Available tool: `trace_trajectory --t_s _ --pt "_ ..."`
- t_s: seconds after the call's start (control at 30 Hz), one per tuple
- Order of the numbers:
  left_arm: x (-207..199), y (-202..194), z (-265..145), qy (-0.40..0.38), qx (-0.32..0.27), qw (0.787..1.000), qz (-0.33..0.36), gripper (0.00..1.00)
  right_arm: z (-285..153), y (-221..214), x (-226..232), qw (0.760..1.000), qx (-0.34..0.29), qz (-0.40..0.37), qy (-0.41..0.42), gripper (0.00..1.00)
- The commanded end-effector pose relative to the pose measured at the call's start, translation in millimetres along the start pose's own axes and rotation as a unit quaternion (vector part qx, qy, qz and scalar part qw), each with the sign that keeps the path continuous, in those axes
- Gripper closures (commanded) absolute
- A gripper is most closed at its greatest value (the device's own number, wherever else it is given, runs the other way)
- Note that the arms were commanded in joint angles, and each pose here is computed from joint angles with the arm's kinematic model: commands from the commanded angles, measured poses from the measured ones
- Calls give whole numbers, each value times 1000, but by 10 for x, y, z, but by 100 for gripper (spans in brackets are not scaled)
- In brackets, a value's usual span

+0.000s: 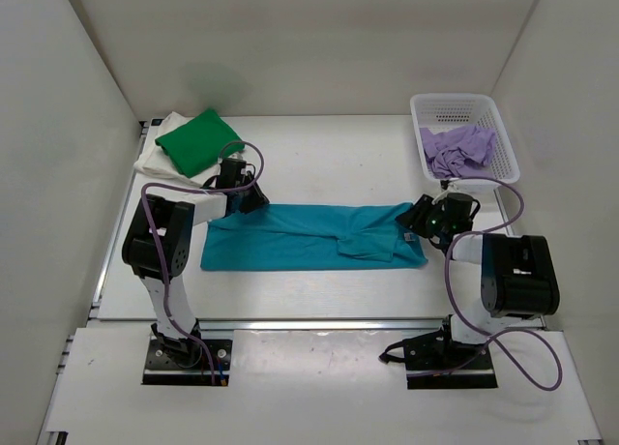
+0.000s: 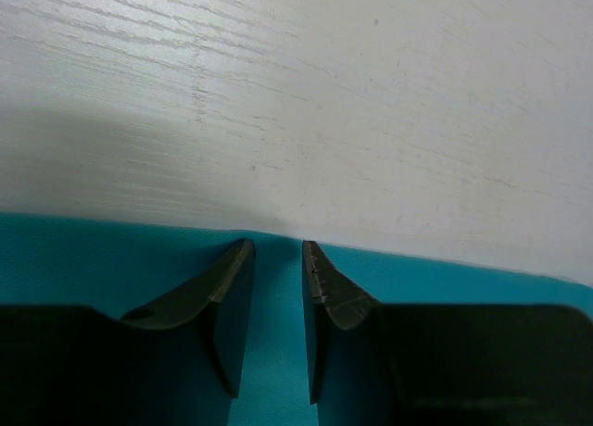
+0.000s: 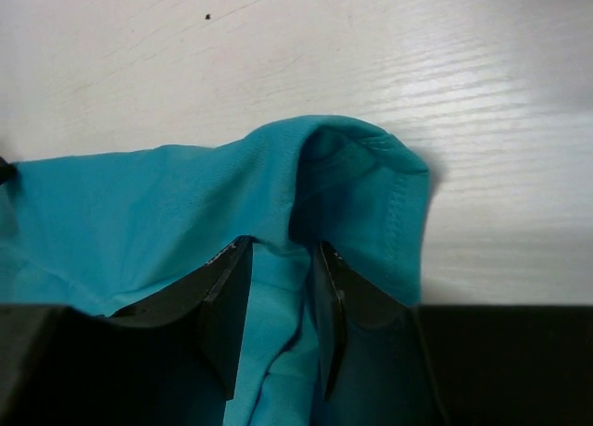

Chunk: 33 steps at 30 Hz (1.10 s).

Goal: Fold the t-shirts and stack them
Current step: Fold the other side of the tshirt into a rectangle

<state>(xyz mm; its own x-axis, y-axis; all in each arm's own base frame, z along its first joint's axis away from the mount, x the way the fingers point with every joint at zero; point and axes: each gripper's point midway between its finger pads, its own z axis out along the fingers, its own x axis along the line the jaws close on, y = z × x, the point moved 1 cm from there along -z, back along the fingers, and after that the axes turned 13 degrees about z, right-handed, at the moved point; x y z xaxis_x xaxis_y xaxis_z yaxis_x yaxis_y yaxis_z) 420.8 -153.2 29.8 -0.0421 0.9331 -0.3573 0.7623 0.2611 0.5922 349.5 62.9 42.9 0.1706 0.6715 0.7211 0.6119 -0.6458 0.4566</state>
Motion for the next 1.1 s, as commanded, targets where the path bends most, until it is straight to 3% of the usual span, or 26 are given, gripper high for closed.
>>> trace_trajectory --t_s 0.0,0.13,0.2,0.3,0.47,0.7,0.8,0.97,1.07 --pt "72 -24 -25 9 4 1000 7 62 87 151 226 998 -5 -26 57 70" --pt "56 -34 -28 6 6 1000 11 62 108 169 213 997 -10 -8 71 72" --pt "73 4 -27 13 1 1000 10 62 94 179 232 997 -14 -5 75 87" --pt "124 27 -34 15 -2 1000 6 62 35 218 259 997 -32 -18 65 100" --pt "260 55 -50 29 -4 1000 -8 63 -151 259 128 998 -49 5 25 100" --pt "374 70 -62 39 -2 999 -17 64 -136 101 -201 998 -25 42 -38 100" --pt "334 78 -64 34 -4 999 -12 63 -43 119 -227 998 -15 52 -35 94" --pt "389 108 -87 46 -8 999 -10 63 -40 252 -25 999 -23 31 -21 68" --pt "403 135 -150 44 -10 999 -14 63 -146 248 32 999 -35 16 -33 63"
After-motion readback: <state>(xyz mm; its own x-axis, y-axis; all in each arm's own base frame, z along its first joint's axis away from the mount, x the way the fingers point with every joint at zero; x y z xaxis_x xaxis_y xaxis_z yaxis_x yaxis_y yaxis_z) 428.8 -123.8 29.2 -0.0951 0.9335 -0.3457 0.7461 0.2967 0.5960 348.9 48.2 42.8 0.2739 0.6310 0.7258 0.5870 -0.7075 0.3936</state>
